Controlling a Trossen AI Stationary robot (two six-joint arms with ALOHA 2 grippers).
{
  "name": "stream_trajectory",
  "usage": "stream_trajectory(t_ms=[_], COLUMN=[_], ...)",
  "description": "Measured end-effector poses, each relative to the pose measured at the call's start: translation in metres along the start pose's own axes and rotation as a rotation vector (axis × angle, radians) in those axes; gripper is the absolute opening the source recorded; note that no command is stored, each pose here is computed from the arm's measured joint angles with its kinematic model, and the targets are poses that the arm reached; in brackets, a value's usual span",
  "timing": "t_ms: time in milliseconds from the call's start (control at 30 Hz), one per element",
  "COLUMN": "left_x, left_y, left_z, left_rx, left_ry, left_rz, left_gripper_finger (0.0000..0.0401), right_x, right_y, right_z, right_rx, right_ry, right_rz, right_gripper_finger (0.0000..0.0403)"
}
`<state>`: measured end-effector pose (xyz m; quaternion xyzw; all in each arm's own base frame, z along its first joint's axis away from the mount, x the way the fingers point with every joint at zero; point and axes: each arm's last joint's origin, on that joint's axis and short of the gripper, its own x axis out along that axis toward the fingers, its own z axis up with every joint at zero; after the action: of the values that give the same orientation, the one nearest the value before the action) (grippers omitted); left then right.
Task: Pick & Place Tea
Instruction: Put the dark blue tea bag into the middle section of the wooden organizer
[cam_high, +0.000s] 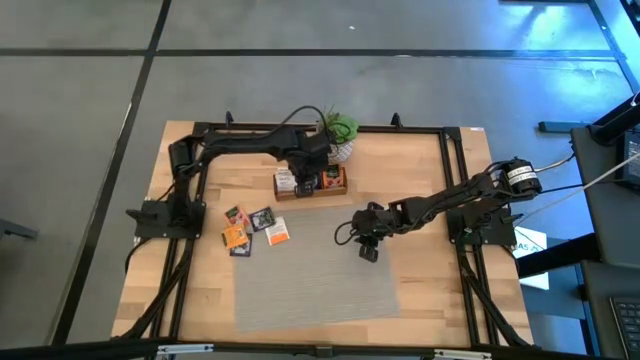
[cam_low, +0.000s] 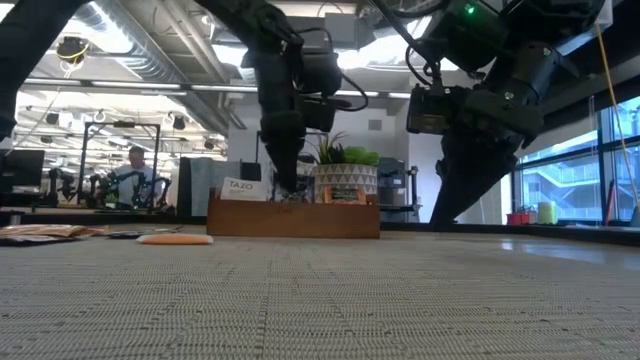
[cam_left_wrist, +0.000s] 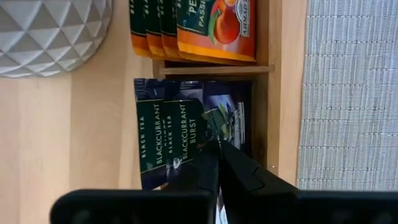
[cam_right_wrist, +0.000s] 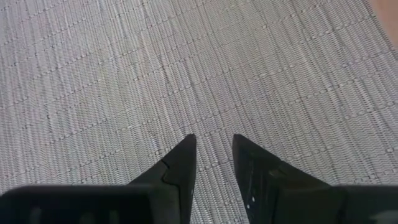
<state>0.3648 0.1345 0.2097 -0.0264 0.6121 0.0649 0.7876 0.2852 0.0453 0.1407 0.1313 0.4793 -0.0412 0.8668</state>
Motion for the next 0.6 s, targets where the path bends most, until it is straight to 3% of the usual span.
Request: stream_trajectory(t_ms=[600], left_x=[0.0029], left_y=[-0.0021], left_z=[0.0005], left_rx=[-0.02], left_ry=[-0.005], left_rz=[0.0], left_gripper_finger=[0.0003], right_x=[-0.0003], right_y=[-0.0001], right_z=[0.0002], right_rx=[-0.02], right_ry=[-0.001], right_rz=[-0.001], right_gripper_finger=[0.0107])
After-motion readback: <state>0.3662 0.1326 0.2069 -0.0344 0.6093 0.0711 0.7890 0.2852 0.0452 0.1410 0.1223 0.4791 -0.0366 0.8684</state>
